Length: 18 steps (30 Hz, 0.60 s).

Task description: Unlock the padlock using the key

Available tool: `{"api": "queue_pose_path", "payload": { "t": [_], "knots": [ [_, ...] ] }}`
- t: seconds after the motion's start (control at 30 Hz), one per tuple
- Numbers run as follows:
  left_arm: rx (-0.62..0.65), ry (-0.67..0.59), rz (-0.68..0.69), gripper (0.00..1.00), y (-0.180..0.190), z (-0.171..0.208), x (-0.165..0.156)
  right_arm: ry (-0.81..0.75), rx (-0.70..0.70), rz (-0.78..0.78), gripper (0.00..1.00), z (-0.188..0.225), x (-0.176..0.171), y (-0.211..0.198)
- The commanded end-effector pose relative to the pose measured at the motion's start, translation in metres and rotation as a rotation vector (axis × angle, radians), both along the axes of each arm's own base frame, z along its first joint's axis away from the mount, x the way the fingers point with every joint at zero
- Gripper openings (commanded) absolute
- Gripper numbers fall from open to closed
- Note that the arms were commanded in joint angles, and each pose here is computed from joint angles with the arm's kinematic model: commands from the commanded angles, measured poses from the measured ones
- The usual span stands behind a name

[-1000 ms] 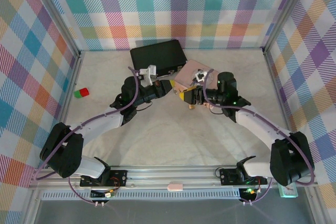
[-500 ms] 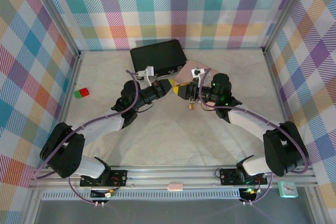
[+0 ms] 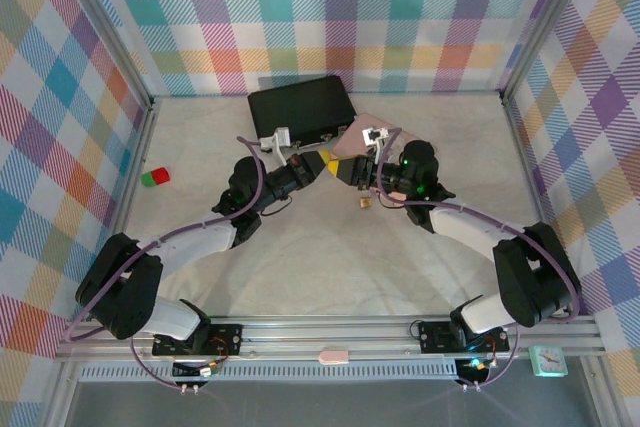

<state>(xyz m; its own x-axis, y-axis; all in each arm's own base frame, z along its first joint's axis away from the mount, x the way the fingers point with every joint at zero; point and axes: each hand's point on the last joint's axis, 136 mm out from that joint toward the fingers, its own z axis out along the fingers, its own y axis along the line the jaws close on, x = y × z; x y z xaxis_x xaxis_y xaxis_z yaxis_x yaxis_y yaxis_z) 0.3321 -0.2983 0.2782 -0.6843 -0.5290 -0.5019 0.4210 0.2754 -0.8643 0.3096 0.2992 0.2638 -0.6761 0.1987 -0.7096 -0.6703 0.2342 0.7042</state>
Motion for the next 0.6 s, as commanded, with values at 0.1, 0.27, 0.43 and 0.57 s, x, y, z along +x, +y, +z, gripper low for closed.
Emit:
{"api": "queue_pose_path", "payload": {
  "t": [0.1, 0.27, 0.43, 0.57],
  "knots": [
    [-0.061, -0.067, 0.028, 0.00, 0.0076, 0.0263, -0.0086, 0.007, 0.018, 0.015, 0.40, -0.0030, -0.0056, -0.0011],
    [-0.065, -0.069, 0.032, 0.00, 0.0082, 0.0274, -0.0081, 0.022, 0.028, 0.023, 0.34, -0.0052, -0.0068, -0.0009],
    [-0.073, -0.067, 0.020, 0.00, 0.0052, 0.0280, -0.0088, 0.020, 0.050, 0.038, 0.30, -0.0015, -0.0064, 0.0016],
    [-0.074, -0.065, 0.019, 0.00, 0.0037, 0.0273, -0.0092, 0.023, 0.061, 0.051, 0.27, 0.0006, -0.0056, 0.0038]
  ]
}}
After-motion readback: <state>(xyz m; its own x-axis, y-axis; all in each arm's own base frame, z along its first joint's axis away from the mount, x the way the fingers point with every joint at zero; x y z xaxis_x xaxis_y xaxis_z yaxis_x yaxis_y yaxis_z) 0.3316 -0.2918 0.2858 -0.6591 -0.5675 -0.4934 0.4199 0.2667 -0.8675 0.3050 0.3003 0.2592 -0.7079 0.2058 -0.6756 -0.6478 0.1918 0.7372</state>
